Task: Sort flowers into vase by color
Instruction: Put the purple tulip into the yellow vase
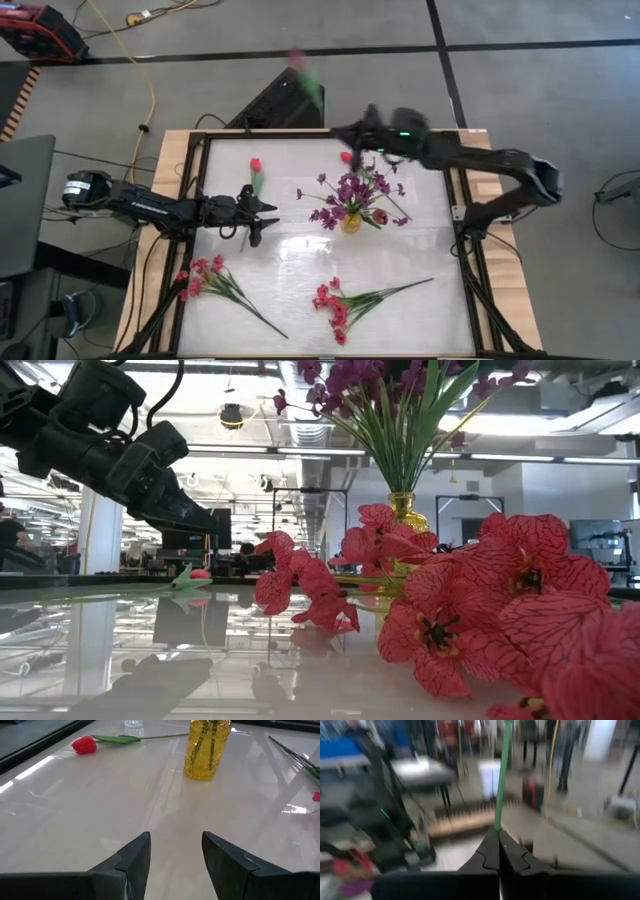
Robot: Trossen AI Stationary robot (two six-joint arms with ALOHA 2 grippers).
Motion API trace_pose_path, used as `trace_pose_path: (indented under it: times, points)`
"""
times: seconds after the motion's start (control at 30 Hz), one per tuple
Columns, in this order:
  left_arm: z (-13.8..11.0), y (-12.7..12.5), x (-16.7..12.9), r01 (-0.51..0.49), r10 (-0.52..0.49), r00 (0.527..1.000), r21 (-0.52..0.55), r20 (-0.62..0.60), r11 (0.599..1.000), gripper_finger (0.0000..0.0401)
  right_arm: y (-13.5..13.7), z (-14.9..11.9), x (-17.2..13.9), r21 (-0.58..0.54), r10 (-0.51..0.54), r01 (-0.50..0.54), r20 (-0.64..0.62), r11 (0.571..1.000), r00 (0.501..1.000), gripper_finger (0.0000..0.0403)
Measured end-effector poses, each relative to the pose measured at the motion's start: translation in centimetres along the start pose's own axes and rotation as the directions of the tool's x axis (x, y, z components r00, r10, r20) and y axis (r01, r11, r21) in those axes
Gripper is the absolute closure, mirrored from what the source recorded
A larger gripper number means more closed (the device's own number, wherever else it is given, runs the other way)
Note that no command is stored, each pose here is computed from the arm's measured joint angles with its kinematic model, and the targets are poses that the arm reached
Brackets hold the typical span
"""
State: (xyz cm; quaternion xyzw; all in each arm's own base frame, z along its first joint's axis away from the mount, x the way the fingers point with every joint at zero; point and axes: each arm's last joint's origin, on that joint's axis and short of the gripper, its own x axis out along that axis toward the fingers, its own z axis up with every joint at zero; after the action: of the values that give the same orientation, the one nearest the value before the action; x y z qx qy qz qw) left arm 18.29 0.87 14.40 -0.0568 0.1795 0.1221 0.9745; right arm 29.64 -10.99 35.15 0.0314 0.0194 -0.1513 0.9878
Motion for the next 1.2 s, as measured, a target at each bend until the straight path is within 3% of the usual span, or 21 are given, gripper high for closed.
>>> trace_pose_path:
  times: [0.33,0.53,0.6,0.7,0.83,0.9,0.97,1.03,1.13,1.2]
  points:
    - [0.3,-0.1,0.1,0.001,-0.001,1.000,-0.011,0.008,1.000,0.0234,2.3,4.9,-9.9,-0.060,0.078,-0.065,0.239,0.996,0.968,0.0387]
    - [0.9,-0.2,0.2,0.008,-0.008,1.000,-0.034,0.024,0.999,0.0234,4.9,4.4,-13.8,-0.107,0.218,-0.201,0.194,0.974,0.956,0.0387]
    - [1.1,-0.3,0.2,0.052,-0.050,0.998,-0.042,0.037,0.998,0.0234,6.0,4.2,-14.8,-0.111,0.285,-0.267,0.216,0.957,0.934,0.0387]
    - [2.2,-1.0,0.0,0.199,-0.193,0.971,-0.031,0.139,0.980,0.0234,7.7,3.2,-15.3,-0.112,0.368,-0.352,0.203,0.929,0.907,0.0387]
    - [4.5,-1.9,-1.0,0.362,-0.380,0.853,0.119,0.357,0.925,0.0234,9.6,1.7,-14.9,-0.145,0.327,-0.306,0.155,0.941,0.932,0.0387]
    - [6.6,-2.1,-2.0,0.362,-0.408,0.765,0.191,0.499,0.913,0.0234,10.1,1.6,-14.7,-0.162,0.302,-0.277,0.162,0.947,0.939,0.0387]
    - [8.8,-2.1,-2.8,0.334,-0.400,0.706,0.223,0.585,0.916,0.0234,10.2,1.9,-14.3,-0.163,0.298,-0.268,0.196,0.949,0.934,0.0387]
    - [11.5,-2.3,-3.0,0.317,-0.400,0.699,0.245,0.593,0.916,0.0234,10.5,1.7,-13.7,-0.164,0.304,-0.274,0.198,0.947,0.932,0.0387]
    - [15.0,-2.9,-2.3,0.295,-0.385,0.766,0.252,0.515,0.922,0.0234,11.1,1.1,-12.4,-0.180,0.311,-0.279,0.189,0.943,0.931,0.0387]
    - [17.6,-3.4,-1.8,0.274,-0.383,0.779,0.281,0.496,0.920,0.0234,11.5,0.7,-11.6,-0.196,0.316,-0.280,0.188,0.940,0.930,0.0387]
